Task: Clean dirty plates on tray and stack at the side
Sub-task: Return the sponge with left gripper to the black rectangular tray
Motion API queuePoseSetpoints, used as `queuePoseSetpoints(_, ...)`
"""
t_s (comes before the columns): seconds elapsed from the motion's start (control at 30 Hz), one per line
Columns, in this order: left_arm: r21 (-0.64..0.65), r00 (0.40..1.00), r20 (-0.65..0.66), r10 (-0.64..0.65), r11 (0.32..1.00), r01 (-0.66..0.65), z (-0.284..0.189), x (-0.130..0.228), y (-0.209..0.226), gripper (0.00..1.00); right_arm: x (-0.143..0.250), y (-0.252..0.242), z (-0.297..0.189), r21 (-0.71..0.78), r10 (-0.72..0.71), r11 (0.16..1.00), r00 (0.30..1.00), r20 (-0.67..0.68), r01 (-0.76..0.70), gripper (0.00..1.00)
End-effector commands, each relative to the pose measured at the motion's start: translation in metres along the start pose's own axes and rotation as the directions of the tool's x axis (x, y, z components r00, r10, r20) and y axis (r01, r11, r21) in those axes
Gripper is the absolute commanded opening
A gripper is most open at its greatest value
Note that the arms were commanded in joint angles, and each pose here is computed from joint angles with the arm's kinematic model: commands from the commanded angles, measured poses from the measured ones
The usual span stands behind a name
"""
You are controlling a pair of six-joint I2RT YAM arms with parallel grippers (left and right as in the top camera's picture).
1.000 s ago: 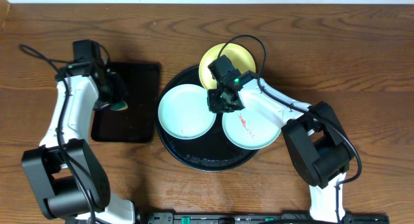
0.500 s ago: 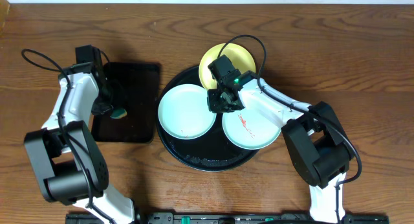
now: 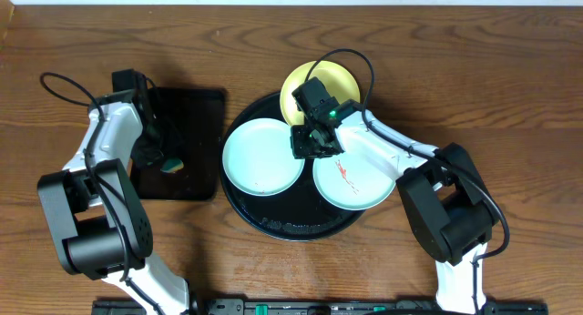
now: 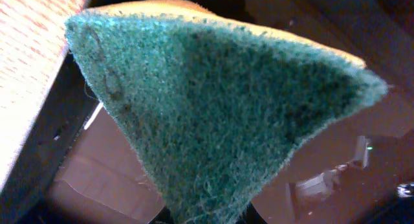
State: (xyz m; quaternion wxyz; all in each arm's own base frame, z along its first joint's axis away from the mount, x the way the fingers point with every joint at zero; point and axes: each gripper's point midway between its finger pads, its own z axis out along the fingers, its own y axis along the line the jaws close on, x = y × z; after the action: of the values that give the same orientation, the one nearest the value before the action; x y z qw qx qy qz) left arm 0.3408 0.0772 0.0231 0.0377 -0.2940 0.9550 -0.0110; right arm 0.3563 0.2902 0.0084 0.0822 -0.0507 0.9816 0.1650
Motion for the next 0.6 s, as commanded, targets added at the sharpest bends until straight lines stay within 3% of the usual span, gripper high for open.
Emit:
queuePoseSetpoints(0.0,-0.010,1.000,-0.023,-0.014,1.000,0.014,0.0080,0.0071,0.0019,0.08,0.0005,-0.0028,0.0052,0.019,-0.007,1.000,1.000,-0.003,0.008,0.39)
queuePoseSetpoints(0.47,-0.007,1.000,-0.016,-0.013,1.000,0.013,0.0087,0.0058,0.0014,0.08,-0.0003,-0.0023,0.0052,0.017,-0.012,1.000,1.000,0.000,0.012,0.38)
queuePoseSetpoints(0.57,-0.004,1.000,-0.009,-0.013,1.000,0.013,0.0087,0.0041,0.0007,0.08,-0.0003,0.0013,0.0052,-0.002,-0.037,0.999,0.999,-0.003,0.037,0.24)
